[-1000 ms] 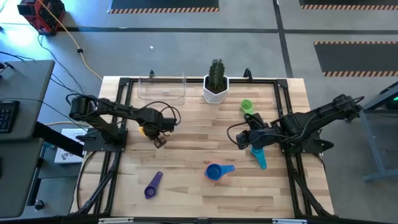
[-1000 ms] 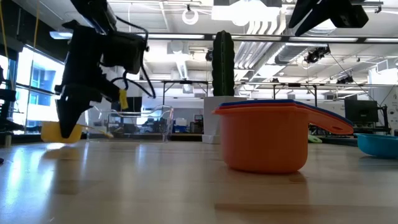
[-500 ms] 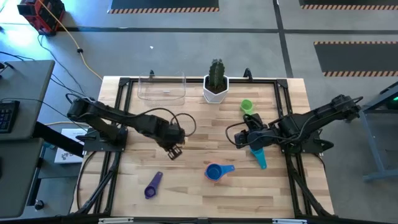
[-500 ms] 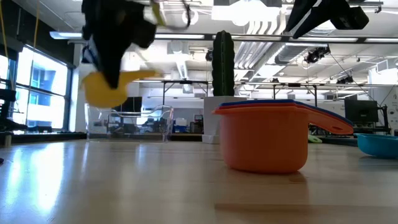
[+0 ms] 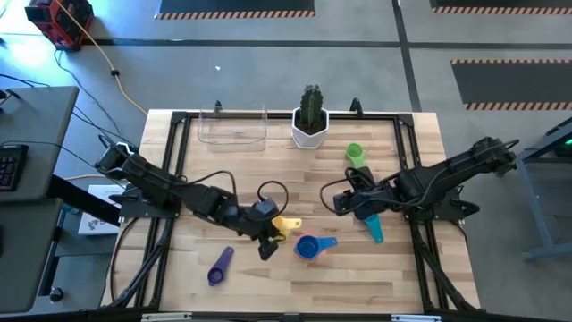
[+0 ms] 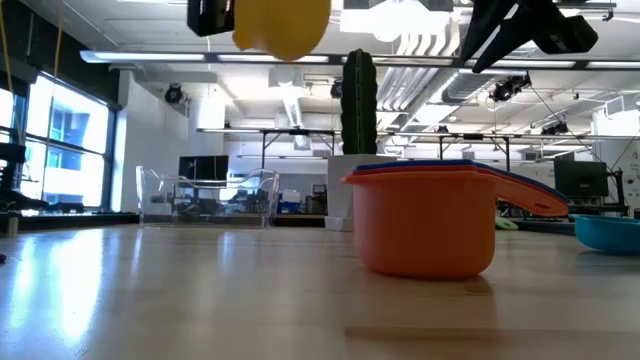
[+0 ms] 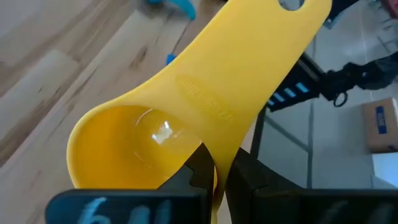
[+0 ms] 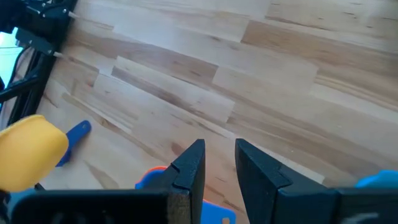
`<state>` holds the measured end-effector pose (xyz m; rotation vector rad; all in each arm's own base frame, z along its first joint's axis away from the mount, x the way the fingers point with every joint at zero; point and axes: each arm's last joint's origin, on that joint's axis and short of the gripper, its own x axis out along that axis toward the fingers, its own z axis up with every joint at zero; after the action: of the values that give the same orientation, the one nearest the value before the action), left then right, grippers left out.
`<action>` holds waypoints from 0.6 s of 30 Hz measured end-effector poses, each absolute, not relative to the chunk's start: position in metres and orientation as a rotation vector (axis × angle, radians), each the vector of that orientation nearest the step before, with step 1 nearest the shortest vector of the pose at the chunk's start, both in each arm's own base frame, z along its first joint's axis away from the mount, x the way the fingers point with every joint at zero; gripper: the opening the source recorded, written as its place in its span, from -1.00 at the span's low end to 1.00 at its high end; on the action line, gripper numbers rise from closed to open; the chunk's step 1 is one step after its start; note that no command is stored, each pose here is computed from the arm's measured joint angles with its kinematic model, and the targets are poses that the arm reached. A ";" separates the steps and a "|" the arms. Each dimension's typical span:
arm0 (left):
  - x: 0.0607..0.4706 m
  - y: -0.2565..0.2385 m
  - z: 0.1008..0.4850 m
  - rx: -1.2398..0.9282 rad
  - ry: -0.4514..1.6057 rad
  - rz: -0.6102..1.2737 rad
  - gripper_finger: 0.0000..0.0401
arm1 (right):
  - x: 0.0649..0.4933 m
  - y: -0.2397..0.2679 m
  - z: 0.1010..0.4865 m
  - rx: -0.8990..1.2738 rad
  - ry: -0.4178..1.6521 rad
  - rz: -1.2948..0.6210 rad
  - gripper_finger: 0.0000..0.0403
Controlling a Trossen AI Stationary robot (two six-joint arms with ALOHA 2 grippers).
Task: Nest measuring cups in basket
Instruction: Stack the yellow measuring cup on top of the dark blue measuring cup
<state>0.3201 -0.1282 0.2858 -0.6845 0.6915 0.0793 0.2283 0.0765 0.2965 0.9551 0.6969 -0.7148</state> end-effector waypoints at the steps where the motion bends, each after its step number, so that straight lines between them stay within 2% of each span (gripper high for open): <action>1: 0.321 -0.129 0.287 -0.683 0.681 0.071 -0.93 | 0.228 0.077 0.296 0.956 0.697 -0.714 -0.60; 9: 0.319 -0.128 0.289 -0.675 0.675 0.065 -0.93 | 0.229 0.086 0.294 0.992 0.790 -0.634 -0.60; 18: 0.310 -0.125 0.278 -0.710 0.811 0.167 -0.93 | 0.236 0.126 0.269 0.927 0.910 -0.578 -0.60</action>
<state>0.3101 -0.1245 0.2776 -0.7104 0.8113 0.1668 0.2362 0.1261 0.2688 0.9268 0.9096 -0.5777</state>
